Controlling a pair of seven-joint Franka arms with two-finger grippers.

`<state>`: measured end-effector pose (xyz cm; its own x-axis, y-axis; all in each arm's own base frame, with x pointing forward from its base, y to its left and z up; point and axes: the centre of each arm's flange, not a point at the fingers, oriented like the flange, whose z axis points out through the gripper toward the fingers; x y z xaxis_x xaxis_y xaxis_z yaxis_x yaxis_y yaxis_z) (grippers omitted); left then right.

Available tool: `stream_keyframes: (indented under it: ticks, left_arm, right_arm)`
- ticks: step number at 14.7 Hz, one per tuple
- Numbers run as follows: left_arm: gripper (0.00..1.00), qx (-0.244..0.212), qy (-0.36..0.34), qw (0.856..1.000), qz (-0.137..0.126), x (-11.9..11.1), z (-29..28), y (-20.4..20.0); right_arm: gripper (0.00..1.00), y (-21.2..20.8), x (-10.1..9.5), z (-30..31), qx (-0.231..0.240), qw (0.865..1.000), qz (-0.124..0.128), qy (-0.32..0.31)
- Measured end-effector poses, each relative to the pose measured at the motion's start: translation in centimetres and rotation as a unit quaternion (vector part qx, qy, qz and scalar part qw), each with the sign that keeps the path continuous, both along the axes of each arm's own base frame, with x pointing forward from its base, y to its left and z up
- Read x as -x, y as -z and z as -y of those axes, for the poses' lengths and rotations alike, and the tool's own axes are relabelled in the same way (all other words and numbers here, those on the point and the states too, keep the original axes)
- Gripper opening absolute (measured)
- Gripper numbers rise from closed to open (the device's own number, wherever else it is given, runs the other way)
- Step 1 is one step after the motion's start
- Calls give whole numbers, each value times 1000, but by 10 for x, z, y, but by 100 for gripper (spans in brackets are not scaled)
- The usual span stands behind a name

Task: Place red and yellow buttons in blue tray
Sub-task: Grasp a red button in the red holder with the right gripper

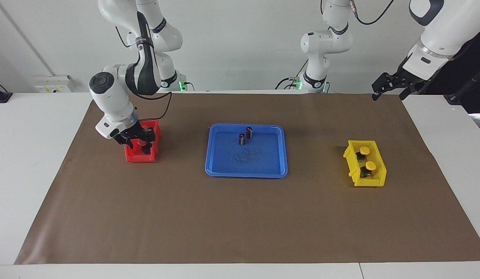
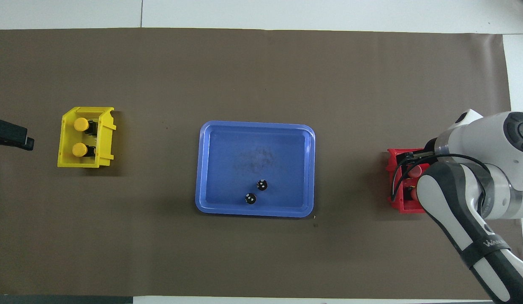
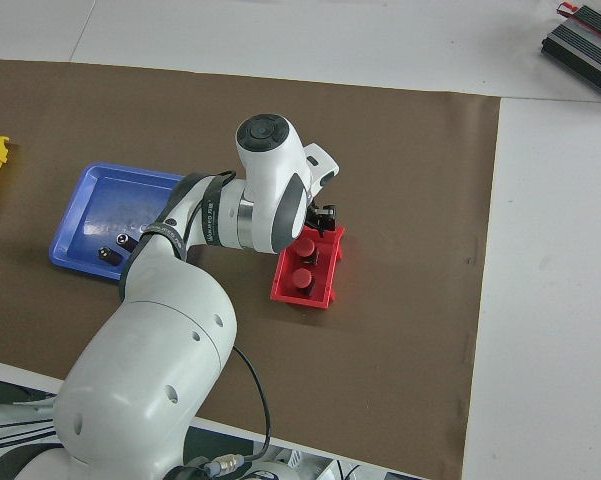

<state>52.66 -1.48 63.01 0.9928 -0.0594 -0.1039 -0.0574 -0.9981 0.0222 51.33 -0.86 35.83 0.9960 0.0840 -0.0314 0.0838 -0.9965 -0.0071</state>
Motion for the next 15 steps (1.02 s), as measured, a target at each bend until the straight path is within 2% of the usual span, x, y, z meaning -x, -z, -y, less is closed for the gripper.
stream_keyframes:
  ticks: [15]
  left_arm:
    - [100, -1, -6, 1000, -3, 2, -2, 2]
  right_arm:
    - [75, 2, 2, 14, -2, 1000, -5, 15]
